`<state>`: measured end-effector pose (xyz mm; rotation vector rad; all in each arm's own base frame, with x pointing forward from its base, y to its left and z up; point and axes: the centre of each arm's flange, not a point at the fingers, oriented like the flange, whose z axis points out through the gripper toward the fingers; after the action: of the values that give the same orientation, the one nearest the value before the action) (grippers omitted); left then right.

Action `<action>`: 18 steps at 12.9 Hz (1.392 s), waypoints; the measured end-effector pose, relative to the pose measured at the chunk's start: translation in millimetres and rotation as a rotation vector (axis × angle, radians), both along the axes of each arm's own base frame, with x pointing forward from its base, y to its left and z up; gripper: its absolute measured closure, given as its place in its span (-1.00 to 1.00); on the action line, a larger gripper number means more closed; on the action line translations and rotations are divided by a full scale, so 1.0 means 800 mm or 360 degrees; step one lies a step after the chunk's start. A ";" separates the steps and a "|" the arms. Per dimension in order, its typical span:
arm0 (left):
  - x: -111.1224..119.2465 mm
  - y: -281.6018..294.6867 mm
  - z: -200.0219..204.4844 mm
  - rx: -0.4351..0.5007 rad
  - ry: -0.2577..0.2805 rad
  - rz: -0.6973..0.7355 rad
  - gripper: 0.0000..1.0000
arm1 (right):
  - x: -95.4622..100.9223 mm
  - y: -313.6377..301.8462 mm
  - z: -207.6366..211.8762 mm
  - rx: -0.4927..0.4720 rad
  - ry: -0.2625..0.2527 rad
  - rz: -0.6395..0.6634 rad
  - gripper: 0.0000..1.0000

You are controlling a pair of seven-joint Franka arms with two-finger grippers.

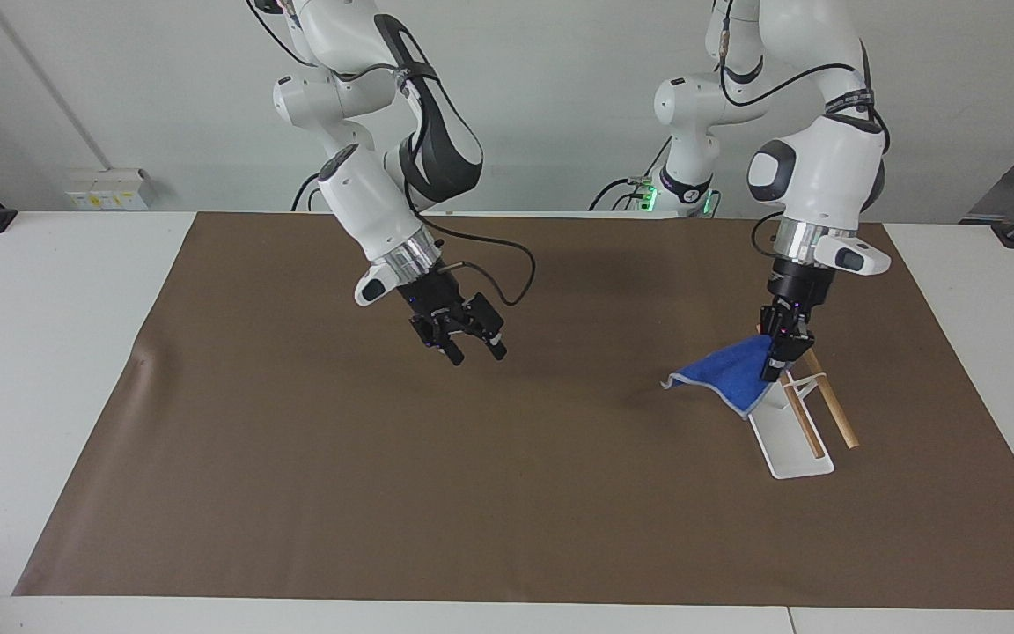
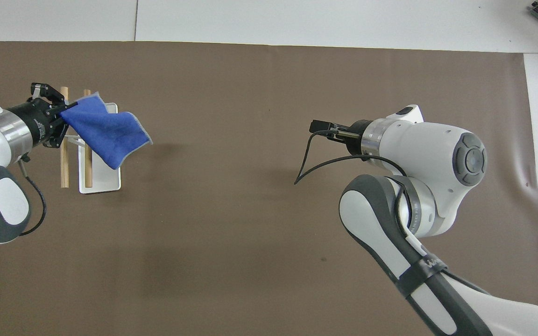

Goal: Right arm passes towel to left arm to hang

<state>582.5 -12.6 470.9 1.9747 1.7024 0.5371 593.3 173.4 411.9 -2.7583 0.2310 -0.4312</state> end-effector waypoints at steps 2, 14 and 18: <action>0.000 0.039 -0.001 0.0043 -0.0004 0.0024 0.96 | 0.007 -0.034 0.002 -0.0205 0.0065 0.0099 -1.00; -0.014 0.140 -0.054 0.0261 0.0105 -0.0091 0.96 | -0.009 -0.200 0.199 -0.0492 0.0346 -0.0033 -1.00; -0.033 0.147 -0.088 0.0257 0.0174 -0.0082 0.96 | -0.048 -0.264 0.262 -0.0494 0.0483 -0.0053 -1.00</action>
<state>556.3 104.7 400.7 2.1925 1.7147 0.5736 555.3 -37.6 621.7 -3.1240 0.3061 -0.0542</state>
